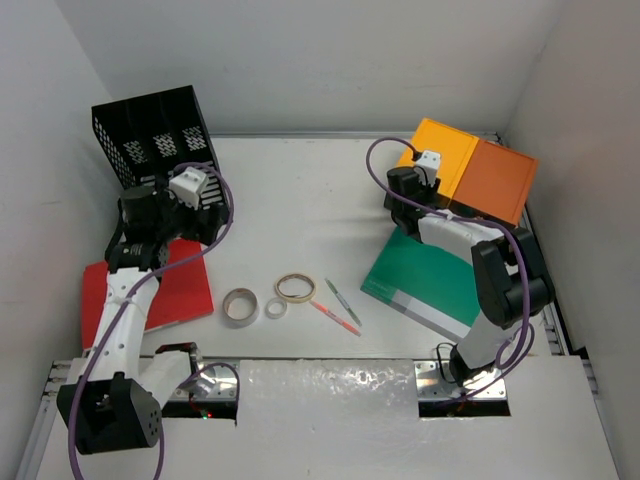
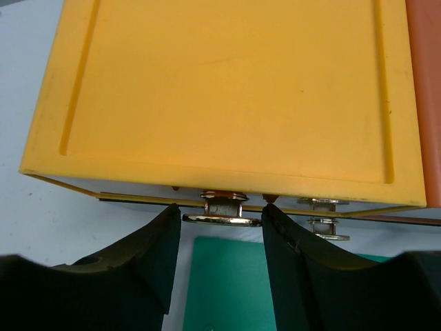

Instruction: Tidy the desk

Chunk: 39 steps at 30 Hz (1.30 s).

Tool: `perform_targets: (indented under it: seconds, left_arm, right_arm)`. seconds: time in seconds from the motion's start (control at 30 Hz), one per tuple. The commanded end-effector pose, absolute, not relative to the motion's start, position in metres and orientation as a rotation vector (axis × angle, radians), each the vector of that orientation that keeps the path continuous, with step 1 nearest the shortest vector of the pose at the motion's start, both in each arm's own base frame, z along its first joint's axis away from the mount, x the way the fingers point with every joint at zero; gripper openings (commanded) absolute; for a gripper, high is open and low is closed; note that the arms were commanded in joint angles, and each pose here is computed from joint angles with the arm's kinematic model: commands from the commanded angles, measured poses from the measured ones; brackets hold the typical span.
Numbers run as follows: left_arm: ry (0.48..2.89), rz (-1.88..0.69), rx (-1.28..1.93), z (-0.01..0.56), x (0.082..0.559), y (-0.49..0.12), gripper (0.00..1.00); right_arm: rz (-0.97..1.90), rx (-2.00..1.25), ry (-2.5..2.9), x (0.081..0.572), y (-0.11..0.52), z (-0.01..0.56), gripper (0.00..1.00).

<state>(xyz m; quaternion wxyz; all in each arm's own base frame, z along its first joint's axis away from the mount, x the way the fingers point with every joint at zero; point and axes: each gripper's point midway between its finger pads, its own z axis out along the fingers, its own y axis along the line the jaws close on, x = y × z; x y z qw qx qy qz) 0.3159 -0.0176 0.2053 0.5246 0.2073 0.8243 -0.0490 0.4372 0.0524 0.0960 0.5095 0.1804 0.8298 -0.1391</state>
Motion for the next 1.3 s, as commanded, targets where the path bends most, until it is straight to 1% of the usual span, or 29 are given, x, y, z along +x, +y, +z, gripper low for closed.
perform_targets:
  seconds: [0.0,0.03,0.07,0.1,0.13,0.17,0.3,0.37,0.6,0.67,0.93,1.0,1.07,1.1,1.17,1.2,1.27]
  left_arm:
    - [1.964,-0.119,0.490,0.206,0.314,-0.019,1.00]
    - [1.965,-0.115,0.487,0.206,0.314,-0.018,1.00]
    - [1.972,-0.118,0.487,0.204,0.314,-0.018,1.00]
    - [1.972,-0.122,0.487,0.204,0.314,-0.019,1.00]
    - [1.972,-0.122,0.487,0.204,0.314,-0.019,1.00]
    - [1.973,-0.120,0.487,0.203,0.314,-0.018,1.00]
    - [1.978,-0.123,0.490,0.200,0.313,-0.019,1.00]
    - [1.976,-0.120,0.493,0.200,0.313,-0.018,1.00]
    - [1.980,-0.113,0.493,0.199,0.313,-0.017,1.00]
    - [1.975,-0.113,0.494,0.200,0.313,-0.018,0.99]
    - [1.971,-0.112,0.497,0.201,0.312,-0.018,1.00]
    - [1.967,-0.111,0.500,0.202,0.311,-0.018,1.00]
    - [1.964,-0.112,0.500,0.203,0.311,-0.018,1.00]
    - [1.964,-0.112,0.500,0.203,0.310,-0.018,0.99]
    - [1.965,-0.112,0.500,0.203,0.309,-0.018,1.00]
    - [1.965,-0.112,0.502,0.204,0.310,-0.018,1.00]
    - [1.966,-0.112,0.510,0.204,0.308,-0.019,1.00]
  right_arm:
    - [-0.320,0.463,1.852,0.459,0.049,0.148,0.49]
    - [-0.321,0.456,1.855,0.459,0.049,0.148,0.48]
    - [-0.322,0.456,1.856,0.459,0.049,0.147,0.42]
    - [-0.323,0.457,1.864,0.458,0.050,0.145,0.31]
    - [-0.323,0.459,1.866,0.457,0.050,0.144,0.31]
    - [-0.321,0.459,1.871,0.457,0.050,0.143,0.22]
    - [-0.290,0.452,1.895,0.450,0.058,0.135,0.05]
    - [-0.268,0.433,1.915,0.443,0.068,0.127,0.00]
    - [-0.218,0.416,1.887,0.407,0.099,0.128,0.00]
    - [-0.185,0.387,1.886,0.389,0.114,0.124,0.00]
    - [-0.133,0.300,1.913,0.356,0.141,0.116,0.01]
    - [-0.123,0.278,1.927,0.349,0.147,0.114,0.05]
    - [-0.096,0.257,1.935,0.345,0.153,0.115,0.15]
    - [-0.083,0.244,1.936,0.343,0.156,0.116,0.26]
    - [-0.032,0.229,1.946,0.341,0.164,0.119,0.37]
    - [-0.012,0.219,1.949,0.339,0.168,0.120,0.53]
    - [0.017,0.204,1.947,0.337,0.173,0.127,0.71]
